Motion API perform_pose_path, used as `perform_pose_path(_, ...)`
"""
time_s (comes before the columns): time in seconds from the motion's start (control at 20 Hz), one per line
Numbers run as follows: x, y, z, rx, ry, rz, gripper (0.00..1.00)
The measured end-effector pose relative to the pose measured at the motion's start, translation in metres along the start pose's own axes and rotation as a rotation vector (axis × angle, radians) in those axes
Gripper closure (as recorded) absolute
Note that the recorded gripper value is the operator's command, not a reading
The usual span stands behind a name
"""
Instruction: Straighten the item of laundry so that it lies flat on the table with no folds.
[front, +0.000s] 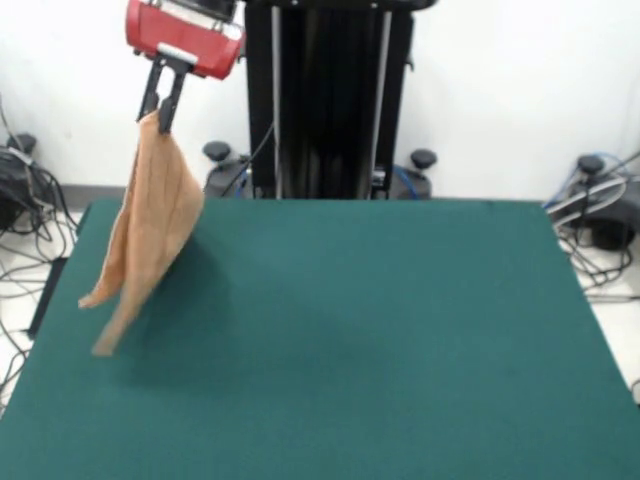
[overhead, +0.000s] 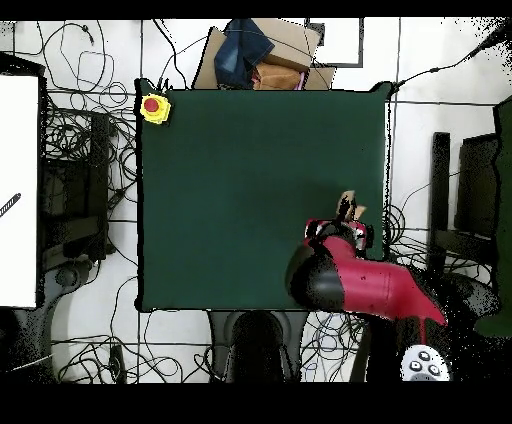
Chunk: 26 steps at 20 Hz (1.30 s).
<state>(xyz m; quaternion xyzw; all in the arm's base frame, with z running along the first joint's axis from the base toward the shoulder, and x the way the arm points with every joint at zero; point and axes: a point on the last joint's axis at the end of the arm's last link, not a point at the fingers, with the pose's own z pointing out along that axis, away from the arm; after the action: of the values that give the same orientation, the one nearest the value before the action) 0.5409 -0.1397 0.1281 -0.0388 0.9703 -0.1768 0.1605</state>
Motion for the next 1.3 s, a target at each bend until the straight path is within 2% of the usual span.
perform_pose_path(0.1, -0.01, 0.005, -0.004, 0.003, -0.017, -0.02, 1.0)
perform_pose_path(0.15, -0.023, 0.012, -0.009, 0.007, -0.039, -0.041, 1.0)
perform_pose_path(0.5, -0.056, 0.037, -0.025, 0.03, -0.102, -0.113, 1.0)
perform_pose_path(0.7, -0.059, 0.05, -0.032, 0.034, -0.11, -0.142, 1.0)
perform_pose_path(0.95, -0.053, 0.051, -0.025, 0.029, -0.095, -0.142, 1.0)
perform_pose_path(1.1, -0.045, 0.054, -0.015, 0.025, -0.077, -0.146, 1.0)
perform_pose_path(1.3, -0.023, 0.056, -0.001, 0.036, -0.022, -0.164, 1.0)
